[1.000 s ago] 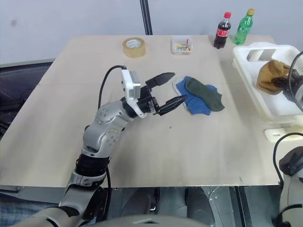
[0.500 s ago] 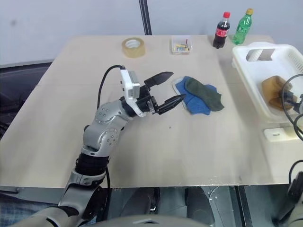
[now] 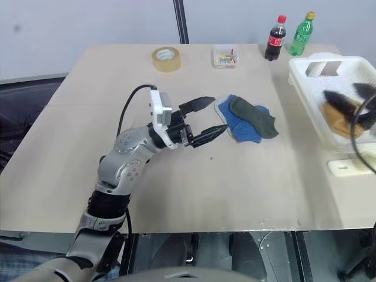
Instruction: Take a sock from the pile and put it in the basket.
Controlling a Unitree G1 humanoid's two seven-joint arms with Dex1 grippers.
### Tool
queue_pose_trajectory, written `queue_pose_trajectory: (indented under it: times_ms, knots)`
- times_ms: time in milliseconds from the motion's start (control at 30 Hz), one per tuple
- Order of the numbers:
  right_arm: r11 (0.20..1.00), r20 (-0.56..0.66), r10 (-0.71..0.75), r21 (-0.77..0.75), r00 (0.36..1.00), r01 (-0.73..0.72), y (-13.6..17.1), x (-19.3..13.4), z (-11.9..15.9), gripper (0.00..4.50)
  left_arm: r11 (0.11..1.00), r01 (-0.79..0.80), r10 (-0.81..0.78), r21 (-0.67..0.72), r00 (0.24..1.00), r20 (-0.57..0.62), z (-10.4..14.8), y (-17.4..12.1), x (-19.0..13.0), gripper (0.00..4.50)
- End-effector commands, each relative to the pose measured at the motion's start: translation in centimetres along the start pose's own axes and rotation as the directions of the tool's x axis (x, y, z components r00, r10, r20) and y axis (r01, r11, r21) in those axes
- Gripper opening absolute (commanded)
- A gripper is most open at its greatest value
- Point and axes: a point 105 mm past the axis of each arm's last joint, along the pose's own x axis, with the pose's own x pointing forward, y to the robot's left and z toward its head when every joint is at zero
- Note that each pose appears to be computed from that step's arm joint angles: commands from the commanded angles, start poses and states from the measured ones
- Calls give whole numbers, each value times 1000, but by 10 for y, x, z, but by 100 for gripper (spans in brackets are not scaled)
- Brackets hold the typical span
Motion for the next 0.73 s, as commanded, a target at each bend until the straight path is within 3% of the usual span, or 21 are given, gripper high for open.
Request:
queue_pose_trajectory:
  times_ms: [33, 233, 333, 467, 633, 733]
  knots:
    - [983, 28, 182, -28, 983, -181, 47, 3, -9, 448, 999, 14, -14, -39, 1000, -2, 5, -6, -12, 450]
    - [920, -120, 392, 38, 912, -390, 97, -10, -61, 448, 990, -105, 91, -89, 985, -149, -17, -5, -49, 450]
    - [896, -205, 438, 26, 875, -442, 101, -21, -83, 448, 978, -200, 176, -66, 949, -263, -33, -8, -80, 450]
    - [885, -220, 460, 38, 860, -464, 98, -28, -99, 448, 947, -319, 286, -28, 883, -372, -51, -14, -120, 450]
    - [910, -148, 414, 51, 898, -412, 81, -24, -104, 448, 915, -402, 357, -30, 844, -400, -56, -29, -140, 450]
    - [906, -165, 423, 53, 891, -421, 80, -22, -112, 448, 905, -425, 378, -26, 830, -411, -57, -36, -145, 450]
